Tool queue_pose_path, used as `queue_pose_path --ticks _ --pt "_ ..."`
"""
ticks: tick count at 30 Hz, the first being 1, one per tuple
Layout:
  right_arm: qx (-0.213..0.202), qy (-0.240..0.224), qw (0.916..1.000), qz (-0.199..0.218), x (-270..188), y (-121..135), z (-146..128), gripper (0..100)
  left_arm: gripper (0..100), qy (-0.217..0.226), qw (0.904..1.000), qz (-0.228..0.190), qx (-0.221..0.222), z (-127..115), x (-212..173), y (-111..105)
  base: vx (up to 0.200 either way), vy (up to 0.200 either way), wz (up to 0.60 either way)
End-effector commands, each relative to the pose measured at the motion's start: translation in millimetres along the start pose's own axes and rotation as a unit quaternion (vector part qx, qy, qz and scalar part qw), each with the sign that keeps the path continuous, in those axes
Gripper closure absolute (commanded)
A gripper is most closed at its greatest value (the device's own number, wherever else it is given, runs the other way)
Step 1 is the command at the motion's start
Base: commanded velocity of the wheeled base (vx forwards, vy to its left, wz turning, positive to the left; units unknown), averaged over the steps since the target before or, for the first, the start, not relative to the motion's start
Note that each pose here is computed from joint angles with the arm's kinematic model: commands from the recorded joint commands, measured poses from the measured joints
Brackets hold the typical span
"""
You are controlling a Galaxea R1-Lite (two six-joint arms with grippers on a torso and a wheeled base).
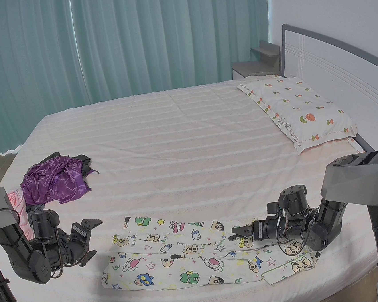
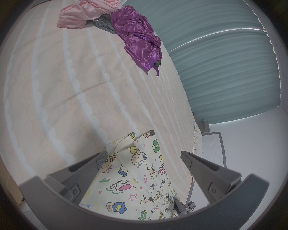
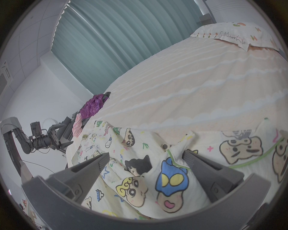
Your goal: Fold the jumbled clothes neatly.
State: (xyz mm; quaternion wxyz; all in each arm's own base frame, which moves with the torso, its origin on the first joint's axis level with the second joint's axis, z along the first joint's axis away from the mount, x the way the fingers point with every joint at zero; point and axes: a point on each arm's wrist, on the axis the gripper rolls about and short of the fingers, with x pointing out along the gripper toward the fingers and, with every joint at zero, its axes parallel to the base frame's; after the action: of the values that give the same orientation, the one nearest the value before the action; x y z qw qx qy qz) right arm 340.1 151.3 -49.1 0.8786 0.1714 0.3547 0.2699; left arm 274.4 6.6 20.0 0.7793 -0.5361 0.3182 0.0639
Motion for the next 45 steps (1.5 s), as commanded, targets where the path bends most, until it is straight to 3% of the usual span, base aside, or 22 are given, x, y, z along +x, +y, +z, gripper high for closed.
queue_pose_path --ticks 1,5,12,15,20,21,22,24,27,34,40,42,45 --pt "-0.002 -0.002 1.0 0.002 3 2 -1 0 0 0.0 1.0 0.001 -0.001 0 1 1 0.0 0.0 0.0" --pt "-0.003 -0.036 0.9992 -0.015 -12 5 16 0 0 0.0 1.0 0.0 0.0 0 1 0 0.0 0.0 0.0" --pt "0.039 -0.087 0.9937 -0.058 -58 0 33 0 0 0.001 0.9999 -0.01 0.01 -1 3 -6 0.0 0.0 0.0" --pt "0.073 -0.138 0.9851 -0.072 -103 -2 36 0 0 -0.004 0.9976 -0.027 0.063 -4 11 -21 0.0 0.0 0.0" --pt "0.104 -0.165 0.9777 -0.078 -140 -4 27 0 0 -0.004 0.9907 -0.037 0.131 -2 25 -42 0.0 0.0 0.0" --pt "0.123 -0.18 0.973 -0.076 -151 -5 22 0 0 0.012 0.9871 -0.019 0.159 -1 34 -53 0.0 0.0 0.0" --pt "0.123 -0.18 0.973 -0.076 -151 -5 22 0 0 0.012 0.9871 -0.019 0.159 -1 34 -53 0.0 0.0 0.0" --pt "0.152 -0.199 0.9662 -0.061 -160 -4 13 0 0 0.035 0.9837 0.004 0.176 5 46 -75 0.0 0.0 0.0" --pt "0.159 -0.188 0.9675 -0.057 -160 -2 3 0 0 0.057 0.978 0.022 0.2 7 56 -85 0.0 0.0 0.0" --pt "0.163 -0.162 0.9717 -0.053 -156 -4 -4 0 0 0.098 0.9495 0.044 0.295 -5 87 -70 0.0 0.0 0.0" --pt "0.165 -0.152 0.9732 -0.053 -154 -4 -8 0 0 0.129 0.9373 0.056 0.319 -10 100 -61 0.0 0.0 0.0" --pt "0.165 -0.144 0.9742 -0.055 -153 -3 -11 0 0 0.147 0.9265 0.058 0.342 -14 104 -56 0.0 0.0 0.0" --pt "0.166 -0.136 0.975 -0.056 -152 -3 -14 0 0 0.152 0.9231 0.06 0.348 -15 107 -53 0.0 0.0 0.0"
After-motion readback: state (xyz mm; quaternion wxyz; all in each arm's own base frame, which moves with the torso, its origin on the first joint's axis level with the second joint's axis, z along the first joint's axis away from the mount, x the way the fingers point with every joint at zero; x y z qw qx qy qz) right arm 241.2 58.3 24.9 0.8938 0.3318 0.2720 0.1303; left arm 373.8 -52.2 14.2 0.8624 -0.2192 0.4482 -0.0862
